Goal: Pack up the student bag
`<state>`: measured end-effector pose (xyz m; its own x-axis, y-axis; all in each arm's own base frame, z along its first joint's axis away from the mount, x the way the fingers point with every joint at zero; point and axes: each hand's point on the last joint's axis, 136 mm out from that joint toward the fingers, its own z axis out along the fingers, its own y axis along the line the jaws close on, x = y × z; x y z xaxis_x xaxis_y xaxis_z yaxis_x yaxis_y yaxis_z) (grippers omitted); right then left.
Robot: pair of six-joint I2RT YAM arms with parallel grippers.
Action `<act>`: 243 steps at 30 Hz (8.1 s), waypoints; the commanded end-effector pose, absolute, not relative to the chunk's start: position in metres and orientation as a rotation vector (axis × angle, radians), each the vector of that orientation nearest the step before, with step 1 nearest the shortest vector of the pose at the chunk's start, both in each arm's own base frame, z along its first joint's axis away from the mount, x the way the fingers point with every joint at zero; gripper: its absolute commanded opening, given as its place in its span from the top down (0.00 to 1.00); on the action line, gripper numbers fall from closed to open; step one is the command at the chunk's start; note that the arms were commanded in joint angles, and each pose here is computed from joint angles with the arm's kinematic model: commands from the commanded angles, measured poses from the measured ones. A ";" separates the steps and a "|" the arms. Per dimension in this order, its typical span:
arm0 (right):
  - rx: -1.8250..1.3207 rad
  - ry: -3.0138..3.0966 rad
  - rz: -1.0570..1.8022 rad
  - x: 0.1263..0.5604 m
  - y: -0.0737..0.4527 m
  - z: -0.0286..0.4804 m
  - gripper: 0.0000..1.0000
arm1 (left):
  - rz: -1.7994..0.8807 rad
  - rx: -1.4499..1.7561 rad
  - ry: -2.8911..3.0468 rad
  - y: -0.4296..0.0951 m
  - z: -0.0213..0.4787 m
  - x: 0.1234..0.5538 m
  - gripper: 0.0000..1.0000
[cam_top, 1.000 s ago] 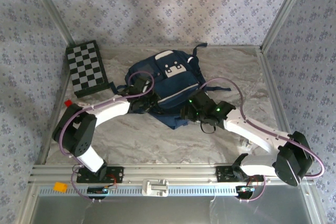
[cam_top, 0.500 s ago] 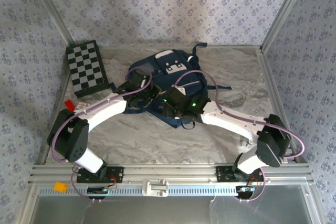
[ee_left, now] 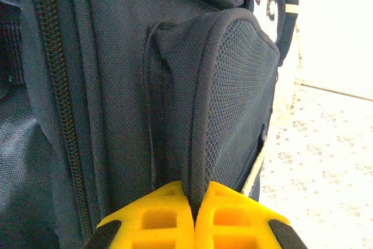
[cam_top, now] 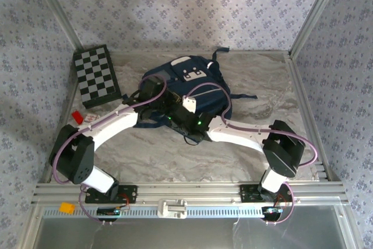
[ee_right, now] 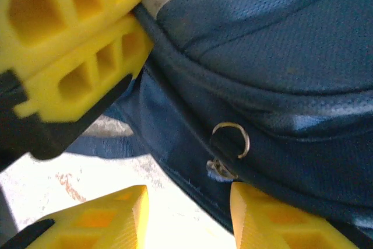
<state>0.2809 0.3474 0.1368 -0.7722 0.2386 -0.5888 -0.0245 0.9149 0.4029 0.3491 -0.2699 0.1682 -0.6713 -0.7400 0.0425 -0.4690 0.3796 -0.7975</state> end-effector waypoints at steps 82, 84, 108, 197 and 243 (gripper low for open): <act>0.243 2.357 0.331 0.300 0.321 0.121 0.66 | -1.435 -1.017 2.163 -0.290 0.242 0.366 1.00; 0.275 2.374 0.315 0.309 0.320 0.119 0.67 | -1.436 -1.017 2.162 -0.290 0.243 0.366 1.00; 0.111 2.342 0.206 0.303 0.300 0.126 0.96 | -1.354 -1.023 2.164 -0.275 0.236 0.368 1.00; 0.021 2.418 0.410 0.268 0.266 0.133 1.00 | -1.130 -0.867 2.310 -0.266 0.201 0.374 1.00; -0.086 2.502 0.238 0.264 0.230 0.114 1.00 | -0.961 -1.177 2.231 -0.245 0.115 0.319 1.00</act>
<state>0.2705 0.2624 0.1099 -0.8086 0.0470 -0.5865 -0.1497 0.9476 0.2823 0.3083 -0.2854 0.1101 -0.5860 -0.8090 0.0456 -0.5280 0.3386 -0.7788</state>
